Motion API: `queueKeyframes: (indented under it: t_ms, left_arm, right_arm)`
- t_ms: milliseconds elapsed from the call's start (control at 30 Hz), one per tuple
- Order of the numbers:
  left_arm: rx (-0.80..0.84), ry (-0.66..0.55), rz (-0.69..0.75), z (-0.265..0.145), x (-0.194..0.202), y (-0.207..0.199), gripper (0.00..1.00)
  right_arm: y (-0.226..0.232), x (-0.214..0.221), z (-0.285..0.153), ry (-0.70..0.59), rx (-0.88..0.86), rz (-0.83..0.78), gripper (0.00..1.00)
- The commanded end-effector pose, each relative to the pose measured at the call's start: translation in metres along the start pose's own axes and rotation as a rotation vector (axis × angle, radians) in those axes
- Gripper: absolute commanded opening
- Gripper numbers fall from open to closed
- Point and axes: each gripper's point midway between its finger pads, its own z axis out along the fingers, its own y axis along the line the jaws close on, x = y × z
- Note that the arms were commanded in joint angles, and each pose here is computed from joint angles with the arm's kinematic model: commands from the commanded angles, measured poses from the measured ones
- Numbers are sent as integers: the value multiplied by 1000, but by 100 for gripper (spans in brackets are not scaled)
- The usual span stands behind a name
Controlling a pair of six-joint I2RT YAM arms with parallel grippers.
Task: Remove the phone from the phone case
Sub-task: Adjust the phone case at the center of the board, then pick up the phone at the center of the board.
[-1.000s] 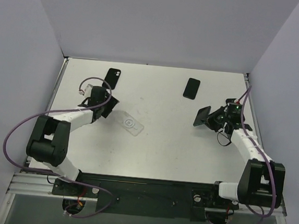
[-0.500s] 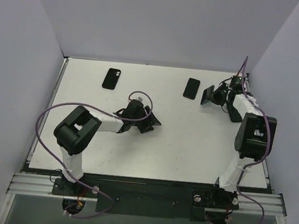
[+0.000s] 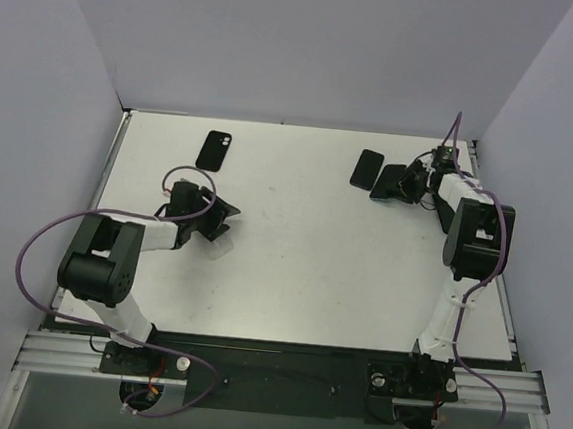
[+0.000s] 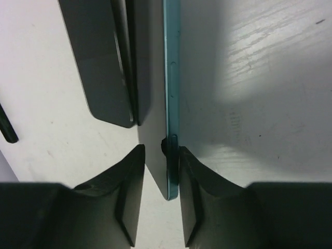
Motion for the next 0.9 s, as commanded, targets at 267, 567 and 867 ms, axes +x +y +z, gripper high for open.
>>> queueKeyframes:
  t_ms: [267,567,867]
  left_arm:
    - [124,111,429,-46,49,-113,75]
    - [526,282,727,-109,110,-241,77]
    - [623,460,835,-129,137,-235,81]
  right_arm:
    - [-22,-32,-50,-53,291,-86,67]
    - [-92,-89,-102,-243,477,98,71]
    - [-131,-127,-117,-272,530,109,74]
